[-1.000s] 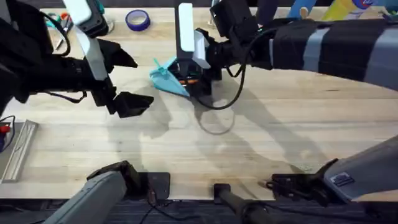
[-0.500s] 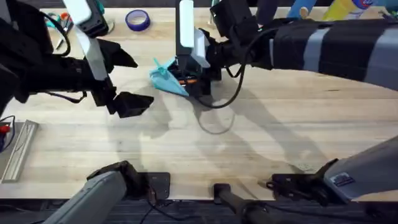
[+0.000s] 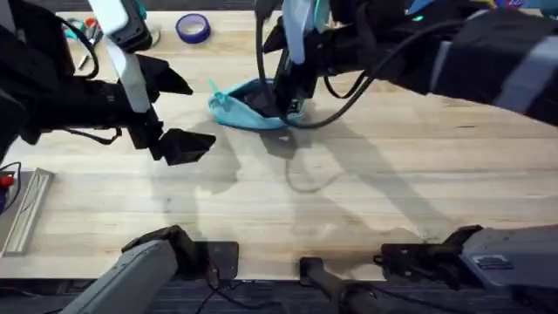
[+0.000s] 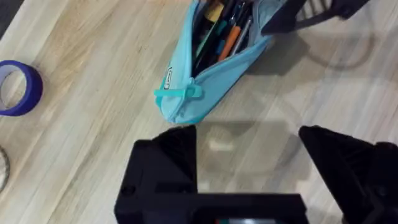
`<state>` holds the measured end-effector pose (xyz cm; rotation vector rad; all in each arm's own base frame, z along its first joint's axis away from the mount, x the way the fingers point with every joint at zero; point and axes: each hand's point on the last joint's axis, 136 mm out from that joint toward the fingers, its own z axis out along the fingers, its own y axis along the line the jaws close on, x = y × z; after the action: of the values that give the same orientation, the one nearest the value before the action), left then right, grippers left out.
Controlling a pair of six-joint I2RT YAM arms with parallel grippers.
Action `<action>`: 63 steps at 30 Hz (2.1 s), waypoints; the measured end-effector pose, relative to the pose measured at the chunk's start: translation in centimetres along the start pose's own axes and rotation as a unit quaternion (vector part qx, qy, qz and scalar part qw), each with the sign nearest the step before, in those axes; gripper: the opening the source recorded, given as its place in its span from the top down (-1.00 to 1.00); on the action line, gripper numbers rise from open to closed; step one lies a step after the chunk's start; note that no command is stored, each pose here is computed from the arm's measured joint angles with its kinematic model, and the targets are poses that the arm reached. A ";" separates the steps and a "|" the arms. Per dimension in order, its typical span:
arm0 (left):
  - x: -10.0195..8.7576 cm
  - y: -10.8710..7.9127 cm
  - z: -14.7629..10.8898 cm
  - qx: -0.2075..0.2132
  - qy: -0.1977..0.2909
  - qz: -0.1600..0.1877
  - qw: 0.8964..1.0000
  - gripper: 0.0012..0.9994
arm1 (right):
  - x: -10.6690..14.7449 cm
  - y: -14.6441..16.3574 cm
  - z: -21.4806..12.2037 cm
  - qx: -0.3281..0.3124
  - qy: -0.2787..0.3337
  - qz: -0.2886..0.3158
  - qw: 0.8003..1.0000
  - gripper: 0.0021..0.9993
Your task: Unzip the bag, pick up the pens from the table one at a time and place them inside, then zip the bag closed.
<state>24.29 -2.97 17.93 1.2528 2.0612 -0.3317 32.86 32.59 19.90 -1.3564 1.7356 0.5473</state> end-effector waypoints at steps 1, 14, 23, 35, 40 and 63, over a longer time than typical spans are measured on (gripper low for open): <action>0.0 0.0 0.0 0.000 0.000 0.000 1.000 -0.99 | -0.4 0.0 -0.4 0.002 -0.005 0.020 1.000 -0.99; 0.0 0.0 0.0 0.001 0.000 -0.001 1.000 -0.99 | -2.4 0.0 -2.4 0.005 -0.033 0.271 0.962 -1.00; -0.2 -0.3 0.0 0.007 -0.006 -0.004 1.000 -0.99 | -2.6 -0.1 -2.4 0.004 -0.039 0.313 0.949 -0.99; -0.6 -0.1 -0.5 0.001 -0.034 0.051 0.998 -0.99 | -2.7 -0.1 -2.4 0.002 -0.039 0.320 0.947 -1.00; 0.2 1.5 -2.2 -0.043 -0.059 0.041 0.997 -0.99 | -2.6 0.0 -2.4 0.002 -0.038 0.320 0.947 -1.00; 5.1 3.1 0.4 0.024 -0.162 0.015 0.986 -0.99 | -2.2 0.0 -2.3 0.005 -0.030 0.324 0.945 -0.99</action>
<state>25.64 1.86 14.58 1.1702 1.7652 -0.5383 32.18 32.05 23.00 -0.7210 2.1207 0.9231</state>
